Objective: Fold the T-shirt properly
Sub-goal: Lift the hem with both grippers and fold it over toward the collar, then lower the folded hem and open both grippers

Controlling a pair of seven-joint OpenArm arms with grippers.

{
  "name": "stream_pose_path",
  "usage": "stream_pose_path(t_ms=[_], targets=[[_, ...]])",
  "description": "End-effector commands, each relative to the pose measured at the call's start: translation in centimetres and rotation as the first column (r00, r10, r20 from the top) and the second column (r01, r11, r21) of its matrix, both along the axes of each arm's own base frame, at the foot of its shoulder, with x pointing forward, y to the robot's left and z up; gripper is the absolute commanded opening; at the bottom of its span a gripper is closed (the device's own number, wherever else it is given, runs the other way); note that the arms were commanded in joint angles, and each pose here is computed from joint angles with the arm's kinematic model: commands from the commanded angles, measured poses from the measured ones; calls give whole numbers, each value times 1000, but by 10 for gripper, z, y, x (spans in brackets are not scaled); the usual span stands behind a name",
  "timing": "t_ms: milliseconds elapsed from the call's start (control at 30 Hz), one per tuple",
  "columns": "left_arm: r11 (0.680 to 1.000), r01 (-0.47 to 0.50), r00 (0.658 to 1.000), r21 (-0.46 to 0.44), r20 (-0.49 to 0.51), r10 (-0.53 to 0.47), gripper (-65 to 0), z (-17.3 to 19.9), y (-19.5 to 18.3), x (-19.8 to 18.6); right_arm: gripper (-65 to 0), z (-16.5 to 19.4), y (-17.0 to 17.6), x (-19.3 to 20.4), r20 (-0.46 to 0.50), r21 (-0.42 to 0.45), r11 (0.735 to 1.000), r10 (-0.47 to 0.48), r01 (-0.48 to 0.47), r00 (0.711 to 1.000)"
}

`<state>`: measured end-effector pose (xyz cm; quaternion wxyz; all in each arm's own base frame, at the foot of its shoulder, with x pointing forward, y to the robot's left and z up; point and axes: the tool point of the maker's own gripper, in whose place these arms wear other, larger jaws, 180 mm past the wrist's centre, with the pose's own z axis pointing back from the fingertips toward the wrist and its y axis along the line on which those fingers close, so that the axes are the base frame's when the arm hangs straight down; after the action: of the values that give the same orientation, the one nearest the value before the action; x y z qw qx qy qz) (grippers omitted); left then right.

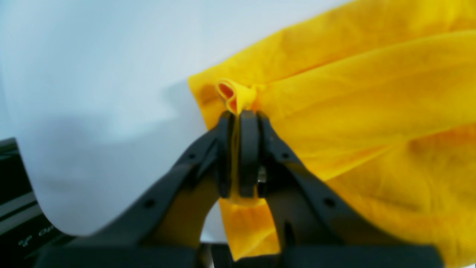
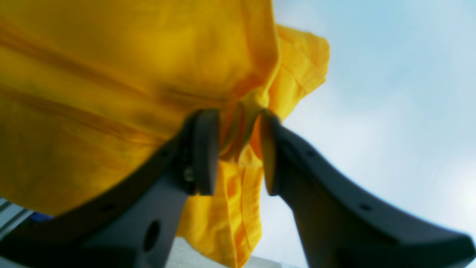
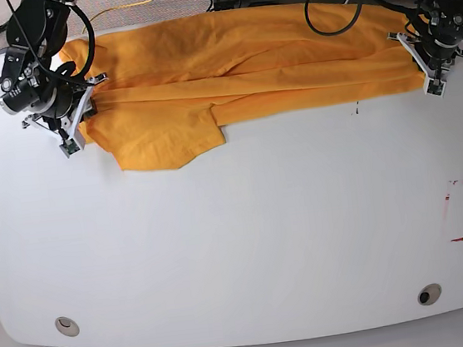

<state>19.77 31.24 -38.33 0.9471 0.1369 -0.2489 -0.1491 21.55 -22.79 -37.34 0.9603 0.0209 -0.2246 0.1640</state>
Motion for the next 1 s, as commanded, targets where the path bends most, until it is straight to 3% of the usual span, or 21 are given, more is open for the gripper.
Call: stream_pose_path(t_ms=[0,100,233,367,467,567,800,867,967], targets=[[1000,5,1000,28,21,-6,-519,9,6,2,-357,7,-2,4,30,-8,1000,5,-5,1000],[1000,4,1000,30,18,-5,-379,9,6,2,-260,9,-1,5,37,-2,1000,6,-6,999],[998,-13,999,58,-33,15,-239,10,14,-3,-246,15,-11,6,61,-4,1000,-30,31,998],[991,-18,1000,130,0,18,-235,45,23,11,-249,32,-10,14,137,69,997,-52,43,989],[993,0,999,120,40,-5,-235,62,16,18,-249,45,-6,19,194,155,987,-70,40,979],[994,4,999,108,37,-8,-236,63,14,18,-249,55,1,22,237,234,972,-80,23,968],[999,-14,1000,40,13,14,-236,44,1,12,-252,51,29,27,236,296,954,-36,-36,971],[999,-18,1000,32,4,18,-236,40,0,10,-273,47,36,27,225,309,950,-34,-38,974],[1000,-24,1000,13,-17,25,-236,31,0,7,-360,36,47,28,198,315,949,-33,-31,980]])
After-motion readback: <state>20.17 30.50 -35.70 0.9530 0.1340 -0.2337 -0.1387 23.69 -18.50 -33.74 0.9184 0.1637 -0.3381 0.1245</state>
